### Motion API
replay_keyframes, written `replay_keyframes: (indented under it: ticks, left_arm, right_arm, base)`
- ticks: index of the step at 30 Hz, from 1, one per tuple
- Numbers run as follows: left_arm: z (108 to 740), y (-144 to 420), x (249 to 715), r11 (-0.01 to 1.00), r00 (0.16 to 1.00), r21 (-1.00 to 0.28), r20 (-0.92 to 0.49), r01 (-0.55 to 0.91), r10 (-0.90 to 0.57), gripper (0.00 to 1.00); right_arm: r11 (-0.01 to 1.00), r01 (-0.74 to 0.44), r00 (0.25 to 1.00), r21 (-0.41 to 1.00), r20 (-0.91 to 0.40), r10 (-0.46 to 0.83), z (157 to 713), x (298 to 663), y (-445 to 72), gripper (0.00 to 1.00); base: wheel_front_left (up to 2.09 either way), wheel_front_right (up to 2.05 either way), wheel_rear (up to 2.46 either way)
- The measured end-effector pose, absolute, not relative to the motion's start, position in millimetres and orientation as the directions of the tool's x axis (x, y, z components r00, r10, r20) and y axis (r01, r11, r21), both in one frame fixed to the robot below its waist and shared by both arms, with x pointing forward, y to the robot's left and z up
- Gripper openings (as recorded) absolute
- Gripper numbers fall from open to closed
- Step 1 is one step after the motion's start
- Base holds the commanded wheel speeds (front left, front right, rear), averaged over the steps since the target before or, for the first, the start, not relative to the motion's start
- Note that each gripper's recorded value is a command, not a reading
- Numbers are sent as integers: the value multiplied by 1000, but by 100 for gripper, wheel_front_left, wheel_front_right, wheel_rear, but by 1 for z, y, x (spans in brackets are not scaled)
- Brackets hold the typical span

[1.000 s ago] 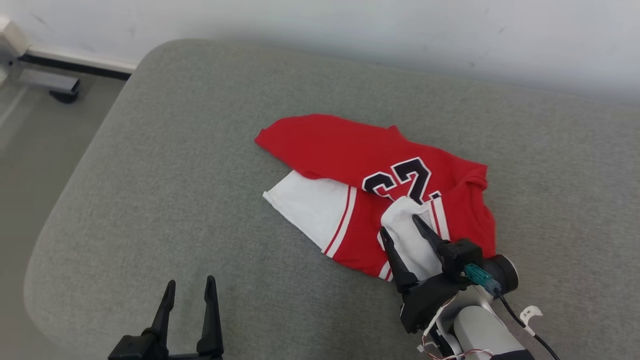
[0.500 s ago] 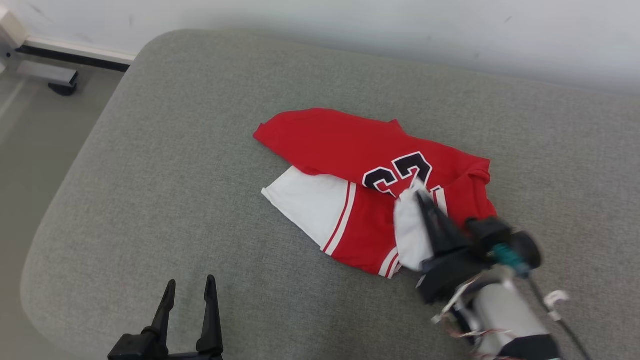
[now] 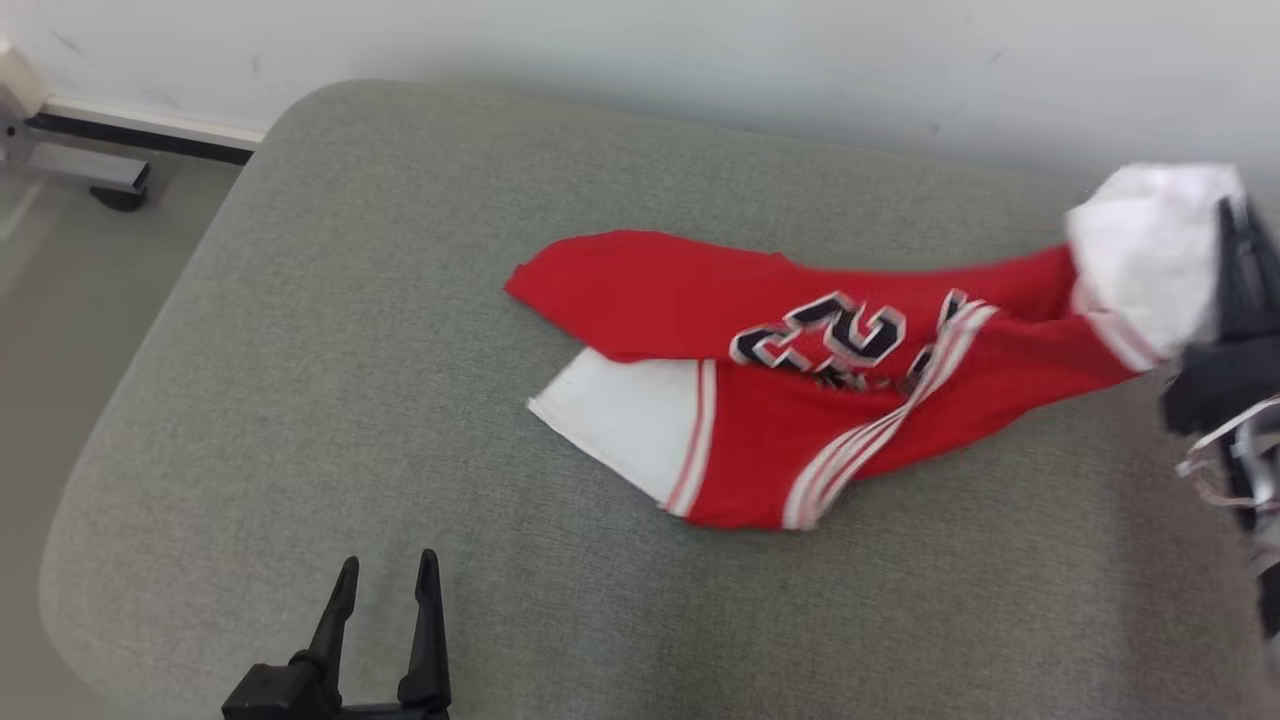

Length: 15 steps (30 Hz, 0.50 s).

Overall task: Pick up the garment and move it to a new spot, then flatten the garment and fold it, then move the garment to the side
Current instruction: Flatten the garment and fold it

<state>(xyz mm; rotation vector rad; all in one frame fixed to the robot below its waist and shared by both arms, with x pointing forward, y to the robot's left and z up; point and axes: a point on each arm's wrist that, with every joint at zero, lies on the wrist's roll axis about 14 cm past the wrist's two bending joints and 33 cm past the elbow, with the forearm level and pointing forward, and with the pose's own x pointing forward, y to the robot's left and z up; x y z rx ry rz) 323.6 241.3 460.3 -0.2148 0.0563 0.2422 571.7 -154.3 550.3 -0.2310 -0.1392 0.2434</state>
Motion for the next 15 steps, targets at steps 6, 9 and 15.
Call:
replay_keyframes:
  ticks: [6,9,15]
  left_arm:
    - [456,248,317,946,963,-187,-99,-264,249,100]
    - [453,252,314,943,958,-181,-110,-280,263,100]
    - [450,255,312,940,954,-173,-122,-293,275,100]
  right_arm:
    - [957,-86,986,-277,112,121,566,602,-203,0]
    - [966,-21,994,-259,101,48,565,612,-224,100]
    - [971,28,998,-237,64,-13,549,610,-237,100]
  base:
    - [0,0,0]
    - [0,0,0]
    - [0,0,0]
